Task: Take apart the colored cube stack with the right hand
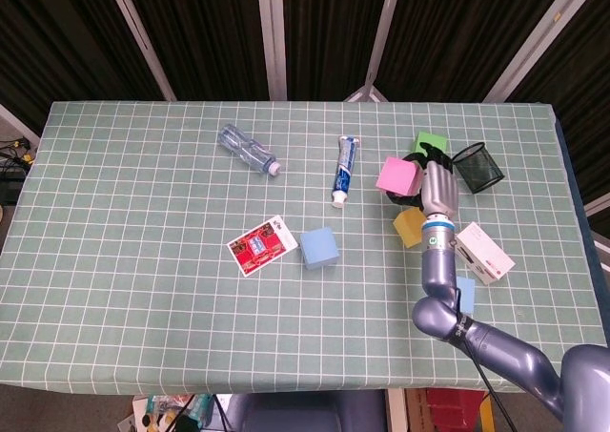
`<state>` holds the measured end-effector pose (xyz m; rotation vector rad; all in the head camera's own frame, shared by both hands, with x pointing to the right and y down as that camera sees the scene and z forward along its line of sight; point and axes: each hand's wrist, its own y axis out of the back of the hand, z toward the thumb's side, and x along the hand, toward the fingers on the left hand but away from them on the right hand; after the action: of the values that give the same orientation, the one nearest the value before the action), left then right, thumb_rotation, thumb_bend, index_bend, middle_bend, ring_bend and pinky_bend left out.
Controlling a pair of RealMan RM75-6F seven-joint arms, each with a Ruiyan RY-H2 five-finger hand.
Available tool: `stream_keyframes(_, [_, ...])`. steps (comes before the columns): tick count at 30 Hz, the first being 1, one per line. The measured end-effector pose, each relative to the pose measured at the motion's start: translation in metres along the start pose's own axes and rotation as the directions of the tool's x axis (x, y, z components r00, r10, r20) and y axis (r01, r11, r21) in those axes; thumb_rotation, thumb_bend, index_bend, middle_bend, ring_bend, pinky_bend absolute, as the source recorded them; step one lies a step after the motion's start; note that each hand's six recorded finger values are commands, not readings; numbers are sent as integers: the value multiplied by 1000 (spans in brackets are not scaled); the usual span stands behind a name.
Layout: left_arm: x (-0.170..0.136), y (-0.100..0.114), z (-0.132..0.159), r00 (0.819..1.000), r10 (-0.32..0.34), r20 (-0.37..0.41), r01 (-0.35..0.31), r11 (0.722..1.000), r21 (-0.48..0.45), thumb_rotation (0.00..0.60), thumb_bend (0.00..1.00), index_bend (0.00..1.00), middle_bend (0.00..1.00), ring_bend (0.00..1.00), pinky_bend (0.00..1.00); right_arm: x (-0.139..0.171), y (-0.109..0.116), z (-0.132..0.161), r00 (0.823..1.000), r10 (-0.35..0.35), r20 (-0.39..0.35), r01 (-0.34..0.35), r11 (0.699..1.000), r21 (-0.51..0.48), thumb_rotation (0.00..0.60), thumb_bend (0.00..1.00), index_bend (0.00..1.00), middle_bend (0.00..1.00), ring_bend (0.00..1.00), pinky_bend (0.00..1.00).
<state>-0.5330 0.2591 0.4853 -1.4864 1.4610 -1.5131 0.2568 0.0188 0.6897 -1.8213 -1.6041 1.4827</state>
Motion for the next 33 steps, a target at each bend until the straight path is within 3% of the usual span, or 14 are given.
stream_keyframes(2, [0, 0, 0, 1000, -1, -1, 1, 1000, 2, 600, 183, 75, 0, 0, 0, 0, -7, -4, 1000, 28, 12, -29, 999, 23, 600, 146, 1, 7, 18, 0])
stream_keyframes(10, [1, 0, 0, 1000, -2, -5, 2, 1000, 1, 600, 183, 75, 0, 0, 0, 1, -5, -1, 1000, 21, 4, -21, 1000, 16, 600, 122, 0, 0, 17, 0])
stream_keyframes(16, [1, 0, -1, 1000, -4, -5, 4, 1000, -3, 600, 183, 75, 0, 0, 0, 6, 22, 4, 999, -31, -23, 31, 999, -27, 600, 120, 0, 0, 19, 0])
stream_keyframes(21, [0, 1, -1, 1000, -3, -3, 3, 1000, -7, 600, 183, 75, 0, 0, 0, 17, 59, -9, 994, -101, -32, 100, 994, -40, 600, 120, 0, 0, 52, 0])
stream_keyframes(25, [0, 1, -1, 1000, -2, -4, 2, 1000, -9, 600, 183, 75, 0, 0, 0, 40, 77, -32, 993, -114, -36, 113, 993, -23, 600, 120, 0, 1, 65, 0])
stream_keyframes(33, [0, -2, 1, 1000, -9, 4, 9, 1000, 0, 600, 184, 75, 0, 0, 0, 119, 91, -85, 991, -90, -102, 96, 994, 58, 600, 120, 0, 12, 65, 0])
